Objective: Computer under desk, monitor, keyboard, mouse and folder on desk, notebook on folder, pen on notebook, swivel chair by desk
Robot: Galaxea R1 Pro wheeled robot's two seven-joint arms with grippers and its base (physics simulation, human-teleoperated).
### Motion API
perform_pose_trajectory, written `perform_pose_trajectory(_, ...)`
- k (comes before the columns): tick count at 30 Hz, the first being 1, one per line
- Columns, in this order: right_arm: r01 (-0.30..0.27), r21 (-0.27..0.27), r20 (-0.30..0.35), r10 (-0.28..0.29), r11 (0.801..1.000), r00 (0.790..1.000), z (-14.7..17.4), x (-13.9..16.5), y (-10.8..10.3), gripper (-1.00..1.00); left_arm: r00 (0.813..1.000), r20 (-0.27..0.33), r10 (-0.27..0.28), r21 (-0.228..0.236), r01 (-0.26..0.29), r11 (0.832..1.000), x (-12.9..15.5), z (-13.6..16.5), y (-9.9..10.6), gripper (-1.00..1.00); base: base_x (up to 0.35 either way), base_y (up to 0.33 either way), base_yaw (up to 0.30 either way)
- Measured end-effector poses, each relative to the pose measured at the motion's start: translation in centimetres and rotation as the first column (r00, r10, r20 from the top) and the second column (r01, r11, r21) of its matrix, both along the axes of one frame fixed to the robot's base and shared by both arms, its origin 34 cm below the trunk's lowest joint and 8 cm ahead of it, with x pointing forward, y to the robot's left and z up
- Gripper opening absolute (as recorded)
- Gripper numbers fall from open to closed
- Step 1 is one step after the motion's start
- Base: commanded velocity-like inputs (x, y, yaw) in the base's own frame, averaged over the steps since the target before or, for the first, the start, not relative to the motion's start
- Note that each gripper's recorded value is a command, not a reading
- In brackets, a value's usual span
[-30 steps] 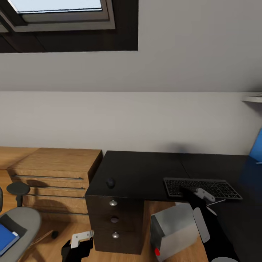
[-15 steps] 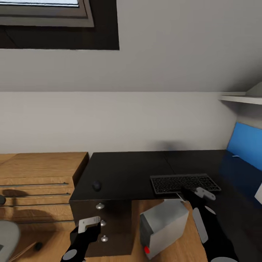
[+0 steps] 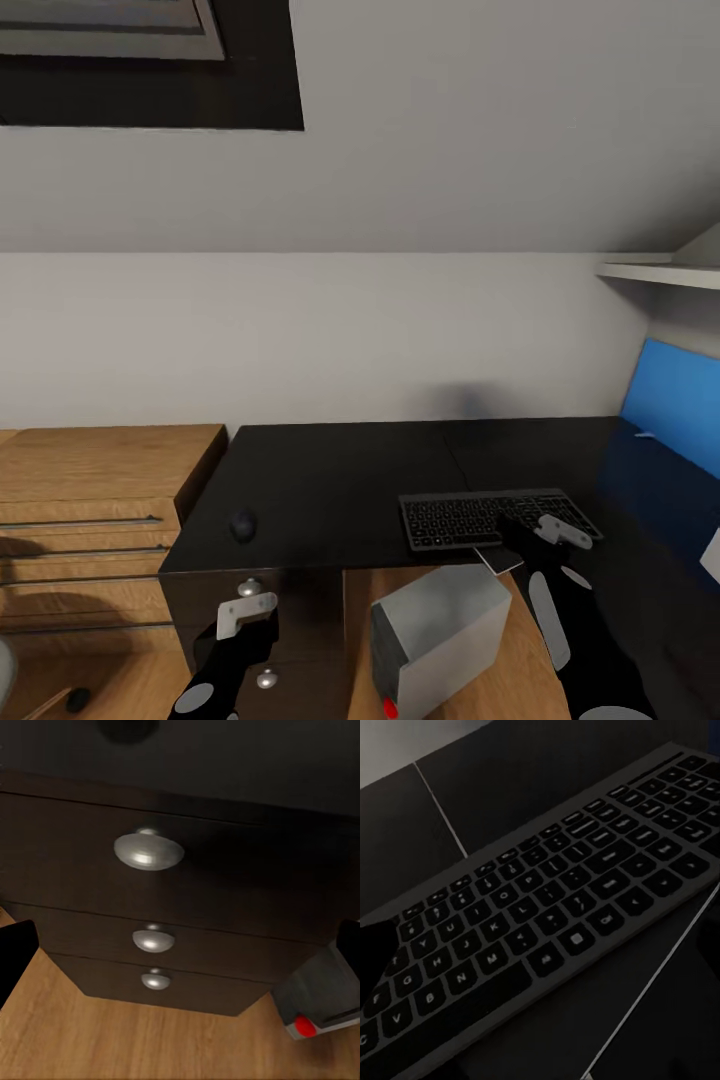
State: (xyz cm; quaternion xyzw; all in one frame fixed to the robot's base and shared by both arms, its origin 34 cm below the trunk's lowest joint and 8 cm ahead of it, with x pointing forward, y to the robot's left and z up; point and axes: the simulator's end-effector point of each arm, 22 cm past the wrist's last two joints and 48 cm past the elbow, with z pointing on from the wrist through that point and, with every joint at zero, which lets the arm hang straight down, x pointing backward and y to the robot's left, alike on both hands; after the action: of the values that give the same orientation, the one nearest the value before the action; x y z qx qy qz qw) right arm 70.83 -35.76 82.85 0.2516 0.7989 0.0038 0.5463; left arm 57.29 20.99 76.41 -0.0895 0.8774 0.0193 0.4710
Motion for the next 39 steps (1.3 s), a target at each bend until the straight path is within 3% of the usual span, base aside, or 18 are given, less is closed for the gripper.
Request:
perform_pose_trajectory(7, -0.002, -0.002, 0.002, 0.002, 1.000, 1.000, 0.08, 0.02, 0.11, 1.00, 1.000, -0.001, 0.000, 0.005, 0.000, 1.000, -0.02, -0.02, 0.19, 1.00, 0.077, -0.050, 0.000)
perform_pose_trajectory(27, -0.003, -0.007, 0.006, 0.003, 1.000, 1.000, 0.33, 0.07, 0.01, 1.00, 1.000, -0.004, 0.000, 0.004, 0.000, 1.000, -0.08, -0.13, 0.18, 1.00, 0.265, -0.046, 0.000)
perform_pose_trajectory(39, -0.005, -0.015, 0.002, 0.005, 1.000, 1.000, 0.28, 0.07, 0.02, 1.00, 1.000, -0.003, 0.000, 0.004, 0.000, 1.000, -0.05, -0.12, 0.21, 1.00, 0.050, 0.000, 0.000)
